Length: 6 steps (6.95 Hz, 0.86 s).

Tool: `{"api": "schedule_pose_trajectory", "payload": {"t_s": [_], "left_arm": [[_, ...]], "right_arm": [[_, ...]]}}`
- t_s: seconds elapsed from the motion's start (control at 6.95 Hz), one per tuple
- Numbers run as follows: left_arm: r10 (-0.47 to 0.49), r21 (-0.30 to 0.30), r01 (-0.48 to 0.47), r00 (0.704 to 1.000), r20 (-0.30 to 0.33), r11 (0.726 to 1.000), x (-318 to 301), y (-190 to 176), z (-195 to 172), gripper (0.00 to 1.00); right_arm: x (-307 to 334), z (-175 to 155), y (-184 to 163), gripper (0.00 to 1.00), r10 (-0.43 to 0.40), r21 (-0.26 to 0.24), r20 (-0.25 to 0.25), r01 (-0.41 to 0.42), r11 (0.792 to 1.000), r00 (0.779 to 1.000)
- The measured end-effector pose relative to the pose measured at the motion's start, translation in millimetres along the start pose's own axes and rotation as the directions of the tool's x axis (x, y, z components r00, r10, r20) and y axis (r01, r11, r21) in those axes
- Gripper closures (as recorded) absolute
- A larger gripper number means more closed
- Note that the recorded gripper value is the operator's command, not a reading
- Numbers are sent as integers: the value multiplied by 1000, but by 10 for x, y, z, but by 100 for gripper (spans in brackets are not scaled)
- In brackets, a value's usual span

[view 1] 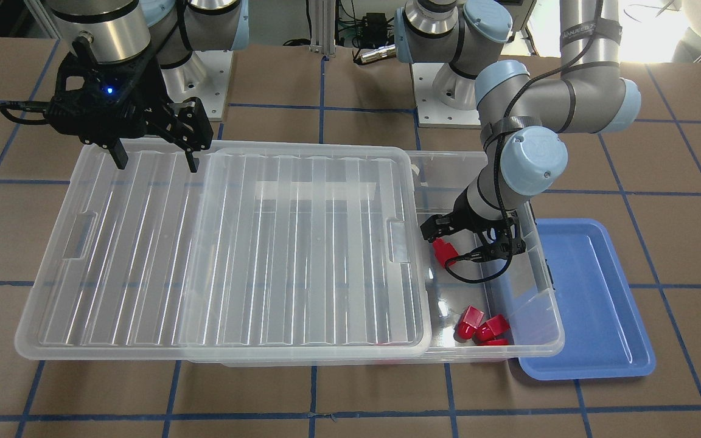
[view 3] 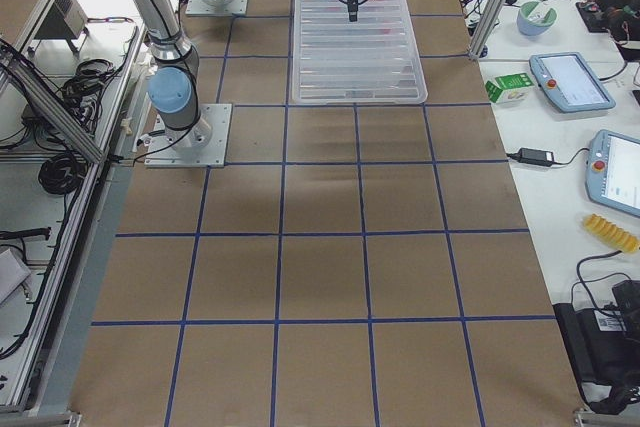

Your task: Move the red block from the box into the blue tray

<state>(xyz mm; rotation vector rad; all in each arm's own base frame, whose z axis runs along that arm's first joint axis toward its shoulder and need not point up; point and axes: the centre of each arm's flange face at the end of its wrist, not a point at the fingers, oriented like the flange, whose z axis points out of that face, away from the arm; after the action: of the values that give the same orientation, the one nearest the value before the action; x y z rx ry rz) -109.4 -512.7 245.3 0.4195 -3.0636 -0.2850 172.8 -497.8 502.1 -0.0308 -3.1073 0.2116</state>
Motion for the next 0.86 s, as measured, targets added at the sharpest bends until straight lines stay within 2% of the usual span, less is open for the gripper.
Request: {"api": "schedule_pose_trajectory", "payload": {"t_s": [0.43,0.72,0.86], "left_arm": [[-115,-18,115,993,10,993,25,-22,263,0],[-152,-23,153,988,14,988,16,-39,438,0],[-174,-14,175,985,10,985,5,-40,547,12]], "right_arm": [[0,-1,0,0,-1,-1,-2,1,1000,1000],[0,-3,-2,0,-2,0,-2,2,1000,1000],[1,-6,-3,0,-2,1,-2,2,1000,1000]]}}
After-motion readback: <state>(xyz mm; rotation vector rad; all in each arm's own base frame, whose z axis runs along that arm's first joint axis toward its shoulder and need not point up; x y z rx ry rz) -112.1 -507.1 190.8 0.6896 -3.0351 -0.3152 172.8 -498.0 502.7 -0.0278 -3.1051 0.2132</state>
